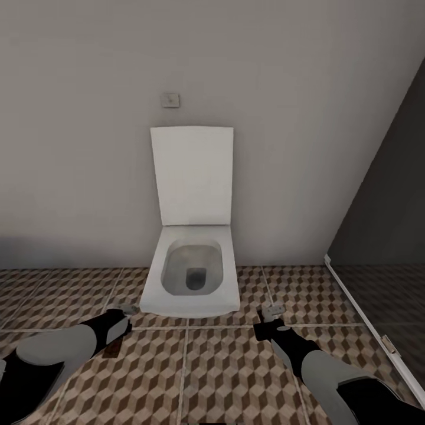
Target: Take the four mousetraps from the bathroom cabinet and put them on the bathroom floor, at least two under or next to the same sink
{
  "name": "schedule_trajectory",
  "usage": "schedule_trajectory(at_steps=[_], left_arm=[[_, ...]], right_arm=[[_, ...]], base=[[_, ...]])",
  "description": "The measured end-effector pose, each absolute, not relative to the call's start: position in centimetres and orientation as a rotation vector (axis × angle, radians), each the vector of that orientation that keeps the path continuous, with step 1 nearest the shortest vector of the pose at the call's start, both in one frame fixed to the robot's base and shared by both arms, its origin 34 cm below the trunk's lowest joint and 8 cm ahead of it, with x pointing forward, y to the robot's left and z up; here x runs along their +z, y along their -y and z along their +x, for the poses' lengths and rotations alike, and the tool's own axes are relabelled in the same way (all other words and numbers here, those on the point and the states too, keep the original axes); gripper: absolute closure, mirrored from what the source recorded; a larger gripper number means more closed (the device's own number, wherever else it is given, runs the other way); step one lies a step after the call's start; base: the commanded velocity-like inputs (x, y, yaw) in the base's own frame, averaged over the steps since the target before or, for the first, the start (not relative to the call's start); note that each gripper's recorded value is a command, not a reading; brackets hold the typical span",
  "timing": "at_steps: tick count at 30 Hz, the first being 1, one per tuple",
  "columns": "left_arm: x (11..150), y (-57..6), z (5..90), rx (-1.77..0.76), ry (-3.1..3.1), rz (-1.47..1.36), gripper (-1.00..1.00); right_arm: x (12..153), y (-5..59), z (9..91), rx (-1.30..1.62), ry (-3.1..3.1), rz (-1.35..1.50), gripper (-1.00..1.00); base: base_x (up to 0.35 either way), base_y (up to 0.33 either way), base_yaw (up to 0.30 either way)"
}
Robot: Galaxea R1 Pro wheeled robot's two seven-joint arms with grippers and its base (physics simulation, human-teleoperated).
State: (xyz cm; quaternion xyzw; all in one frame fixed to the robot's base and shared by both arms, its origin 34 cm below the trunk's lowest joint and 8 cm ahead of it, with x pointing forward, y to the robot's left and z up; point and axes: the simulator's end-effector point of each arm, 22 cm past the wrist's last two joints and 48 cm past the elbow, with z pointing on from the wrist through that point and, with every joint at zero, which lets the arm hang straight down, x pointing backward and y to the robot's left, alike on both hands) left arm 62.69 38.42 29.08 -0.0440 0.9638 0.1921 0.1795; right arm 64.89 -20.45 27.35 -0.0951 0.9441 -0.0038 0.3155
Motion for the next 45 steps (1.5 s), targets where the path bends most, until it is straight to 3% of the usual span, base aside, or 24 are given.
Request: schedule_trajectory(at_steps=[8, 30, 45], left_arm=[[29.9, -39.5, 63.6, 0.634, -2.681, 0.040, 1.00], [31.8, -42.0, 65.8, 0.668, -2.564, -0.024, 1.00], [32.0, -42.2, 66.0, 0.675, -2.554, -0.031, 1.00]], right_arm=[[27.4, 20.5, 64.9, -0.015, -2.487, -0.247, 1.00], [27.5, 21.7, 65.1, -0.065, -2.483, -0.230, 1.00], [27.4, 21.6, 65.0, -0.063, -2.485, -0.232, 1.00]], base=[[0.067, 0.000, 0.000], [0.308, 0.000, 0.000], [0.028, 0.000, 0.000]])
